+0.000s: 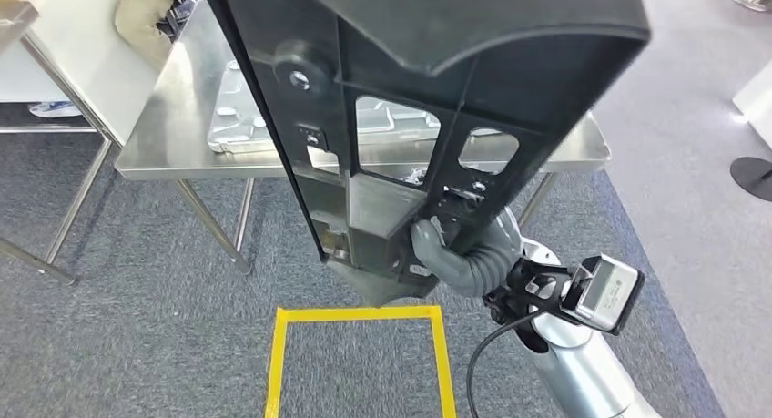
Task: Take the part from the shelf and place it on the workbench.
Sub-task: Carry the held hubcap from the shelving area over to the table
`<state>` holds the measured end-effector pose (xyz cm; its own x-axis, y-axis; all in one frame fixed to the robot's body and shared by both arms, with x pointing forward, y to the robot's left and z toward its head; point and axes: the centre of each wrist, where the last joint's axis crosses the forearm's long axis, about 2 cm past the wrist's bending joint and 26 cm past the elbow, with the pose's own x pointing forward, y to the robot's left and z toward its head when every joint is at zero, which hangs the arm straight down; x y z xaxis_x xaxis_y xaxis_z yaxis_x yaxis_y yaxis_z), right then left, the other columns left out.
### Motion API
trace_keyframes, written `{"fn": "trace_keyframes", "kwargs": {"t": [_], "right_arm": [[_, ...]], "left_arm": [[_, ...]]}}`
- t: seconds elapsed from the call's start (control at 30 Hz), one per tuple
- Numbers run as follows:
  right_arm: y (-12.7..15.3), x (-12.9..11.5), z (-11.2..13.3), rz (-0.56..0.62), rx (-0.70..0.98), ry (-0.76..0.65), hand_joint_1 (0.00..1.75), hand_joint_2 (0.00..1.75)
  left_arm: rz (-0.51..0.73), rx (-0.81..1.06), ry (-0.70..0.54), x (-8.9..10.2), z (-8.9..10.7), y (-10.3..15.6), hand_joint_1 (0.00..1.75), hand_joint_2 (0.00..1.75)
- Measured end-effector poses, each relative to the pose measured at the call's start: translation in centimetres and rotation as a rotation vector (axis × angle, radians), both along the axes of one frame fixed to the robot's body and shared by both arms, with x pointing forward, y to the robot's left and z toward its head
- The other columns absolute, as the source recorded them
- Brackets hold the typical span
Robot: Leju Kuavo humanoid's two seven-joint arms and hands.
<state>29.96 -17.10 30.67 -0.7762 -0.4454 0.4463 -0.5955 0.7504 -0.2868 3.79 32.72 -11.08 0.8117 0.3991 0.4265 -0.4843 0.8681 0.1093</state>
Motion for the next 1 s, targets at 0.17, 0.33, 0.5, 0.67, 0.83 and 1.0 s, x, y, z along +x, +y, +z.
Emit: {"fn": "trace_keyframes", "kwargs": {"t": [0.17, 0.33, 0.5, 0.67, 0.83, 1.0], "right_arm": [[0.2, -0.1, -0.6, 0.003, -0.006, 0.014, 1.75, 1.75], [0.3, -0.2, -0.7, 0.008, -0.02, 0.008, 1.75, 1.75], [0.3, -0.3, -0.7, 0.017, -0.024, 0.002, 1.75, 1.75], [0.3, -0.4, -0.9, 0.022, -0.02, 0.002, 1.75, 1.75], [0.0, -0.7, -0.9, 0.028, 0.035, -0.052, 1.75, 1.75], [-0.5, -1.7, -0.9, 0.044, 0.11, -0.103, 1.75, 1.75]], "left_arm": [[0.0, -0.001, 0.005, -0.3, 0.0, -0.1, 0.0, 1.75], [-0.004, 0.002, 0.002, -0.3, 0.0, -0.1, 0.0, 1.75], [-0.006, 0.001, -0.001, -0.2, 0.0, -0.1, 0.0, 1.75], [-0.008, 0.002, -0.002, -0.3, 0.0, -0.1, 0.0, 1.75], [-0.007, -0.005, 0.002, -0.2, -0.1, -0.5, 0.0, 1.75], [0.014, -0.007, 0.007, -0.3, -0.1, -0.5, 0.0, 1.75]]}}
